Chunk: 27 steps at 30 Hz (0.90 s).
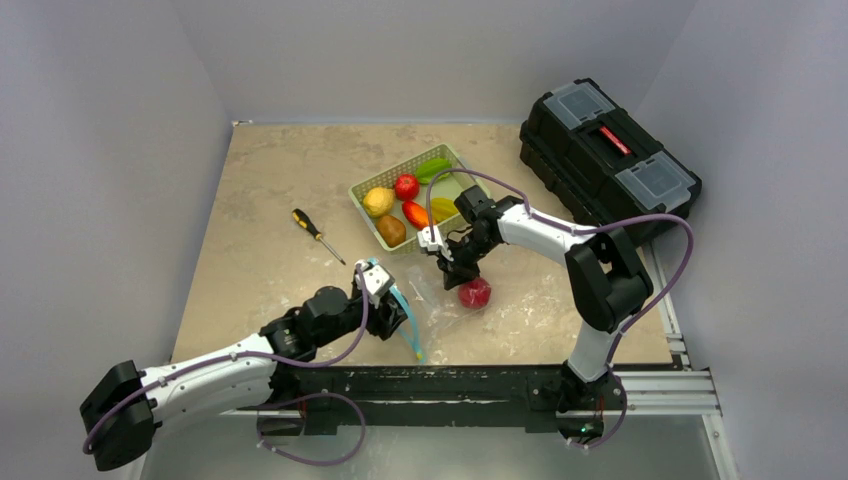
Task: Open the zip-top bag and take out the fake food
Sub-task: Pick up the fake fruit from the zipper food storage bag.
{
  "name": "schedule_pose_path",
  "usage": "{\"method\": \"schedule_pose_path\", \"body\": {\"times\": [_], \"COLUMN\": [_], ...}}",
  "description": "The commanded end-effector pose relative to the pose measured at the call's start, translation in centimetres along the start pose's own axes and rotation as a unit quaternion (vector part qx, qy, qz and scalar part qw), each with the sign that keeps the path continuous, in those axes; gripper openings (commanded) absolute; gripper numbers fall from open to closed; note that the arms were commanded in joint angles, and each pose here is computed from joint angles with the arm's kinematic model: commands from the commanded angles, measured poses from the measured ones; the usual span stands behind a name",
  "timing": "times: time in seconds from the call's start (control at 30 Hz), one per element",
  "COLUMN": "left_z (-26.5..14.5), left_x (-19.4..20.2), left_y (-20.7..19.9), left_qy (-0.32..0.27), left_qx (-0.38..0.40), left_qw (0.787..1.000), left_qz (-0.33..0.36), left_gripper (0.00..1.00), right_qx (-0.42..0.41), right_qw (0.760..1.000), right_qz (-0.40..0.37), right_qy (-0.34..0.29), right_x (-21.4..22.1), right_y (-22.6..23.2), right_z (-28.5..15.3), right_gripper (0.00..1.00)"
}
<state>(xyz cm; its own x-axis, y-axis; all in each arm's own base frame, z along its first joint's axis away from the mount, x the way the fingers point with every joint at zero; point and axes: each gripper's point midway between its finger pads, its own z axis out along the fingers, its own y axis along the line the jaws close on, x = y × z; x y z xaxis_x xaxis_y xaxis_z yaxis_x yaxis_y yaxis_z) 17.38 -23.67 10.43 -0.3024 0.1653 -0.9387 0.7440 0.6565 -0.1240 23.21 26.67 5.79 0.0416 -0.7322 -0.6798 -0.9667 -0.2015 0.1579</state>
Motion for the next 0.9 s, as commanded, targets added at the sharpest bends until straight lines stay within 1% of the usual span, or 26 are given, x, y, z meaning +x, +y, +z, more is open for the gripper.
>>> {"method": "schedule_pose_path", "body": {"times": [0.0,0.4,0.83,0.87], "left_z": [-0.5,-1.6,-2.3,-2.5], "left_x": [-2.7,-3.9,-4.6,-4.2], "left_y": [-0.1,1.0,1.1,1.2], "left_qy": [-0.018,-0.024,-0.033,-0.021], "left_qx": [-0.003,-0.014,-0.005,-0.007], "left_qw": [1.0,0.998,0.997,0.997], "left_qz": [-0.023,-0.055,-0.074,-0.076], "left_gripper": [0.0,0.0,0.0,0.0], "right_qx": [0.008,0.009,0.009,0.009], "right_qw": [1.0,1.0,1.0,1.0], "right_qz": [-0.022,-0.023,-0.023,-0.023], "right_qy": [-0.005,-0.001,0.001,0.0], "right_x": [-0.7,-0.4,-0.3,-0.3], "right_y": [0.2,0.2,0.1,0.1], "right_z": [-1.0,-1.0,-1.1,-1.1], "right_gripper": [0.06,0.06,0.06,0.06]}}
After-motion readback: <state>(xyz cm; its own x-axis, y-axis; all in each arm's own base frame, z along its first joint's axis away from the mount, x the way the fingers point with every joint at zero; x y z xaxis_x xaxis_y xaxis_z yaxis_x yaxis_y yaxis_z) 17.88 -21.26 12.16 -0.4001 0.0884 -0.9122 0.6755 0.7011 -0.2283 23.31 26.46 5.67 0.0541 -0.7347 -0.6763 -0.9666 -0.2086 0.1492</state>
